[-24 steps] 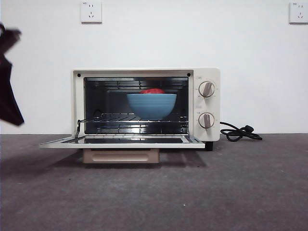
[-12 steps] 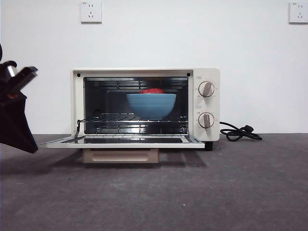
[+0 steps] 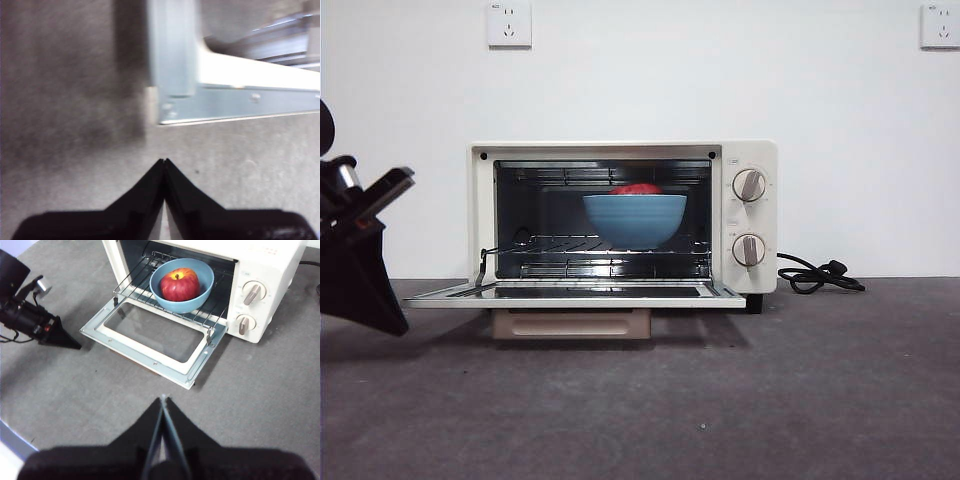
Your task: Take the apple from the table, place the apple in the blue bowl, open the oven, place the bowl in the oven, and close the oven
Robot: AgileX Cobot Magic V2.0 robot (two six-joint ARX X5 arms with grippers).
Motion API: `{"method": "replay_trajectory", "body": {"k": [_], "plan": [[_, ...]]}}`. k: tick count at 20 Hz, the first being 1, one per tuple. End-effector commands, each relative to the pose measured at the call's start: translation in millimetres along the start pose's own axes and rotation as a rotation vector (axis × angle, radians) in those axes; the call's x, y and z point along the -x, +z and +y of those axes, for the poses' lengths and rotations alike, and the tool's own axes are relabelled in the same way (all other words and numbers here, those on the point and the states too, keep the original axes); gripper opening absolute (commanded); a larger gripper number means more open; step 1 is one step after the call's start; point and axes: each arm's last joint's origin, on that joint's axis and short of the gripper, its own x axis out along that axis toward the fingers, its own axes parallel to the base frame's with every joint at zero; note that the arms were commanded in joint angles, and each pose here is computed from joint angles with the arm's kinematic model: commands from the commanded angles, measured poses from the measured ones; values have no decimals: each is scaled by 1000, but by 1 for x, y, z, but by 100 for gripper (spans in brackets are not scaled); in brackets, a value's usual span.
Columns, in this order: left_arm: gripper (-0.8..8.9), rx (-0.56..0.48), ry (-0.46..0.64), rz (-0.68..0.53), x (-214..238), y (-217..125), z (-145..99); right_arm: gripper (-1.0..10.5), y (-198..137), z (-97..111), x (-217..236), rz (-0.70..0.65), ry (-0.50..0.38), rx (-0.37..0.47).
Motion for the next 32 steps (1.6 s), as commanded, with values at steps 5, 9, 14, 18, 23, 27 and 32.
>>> {"method": "replay_trajectory", "body": {"k": [5, 9, 14, 18, 23, 27, 32], "plan": [[-7, 144, 2, -44, -2, 6, 15, -12, 0, 0, -1, -15, 5, -20], [-7, 175, -15, -89, 2, 11, 19, -12, 2, 0, 0, -31, 6, -31], [-7, 175, -42, -95, 1, 13, 18, -12, 2, 0, -1, -33, 6, -31], [-7, 179, -48, -107, 1, 14, 17, -11, 2, 0, -1, -33, 6, -34], [-7, 170, -50, -95, -1, 13, 14, -12, 2, 0, -1, -33, 6, -35], [-7, 156, -70, -110, -4, 15, 9, -12, 2, 0, -1, -32, 6, -35], [-7, 181, -197, -108, -2, 20, 4, -12, 2, 0, -1, -31, 8, -38]]}}
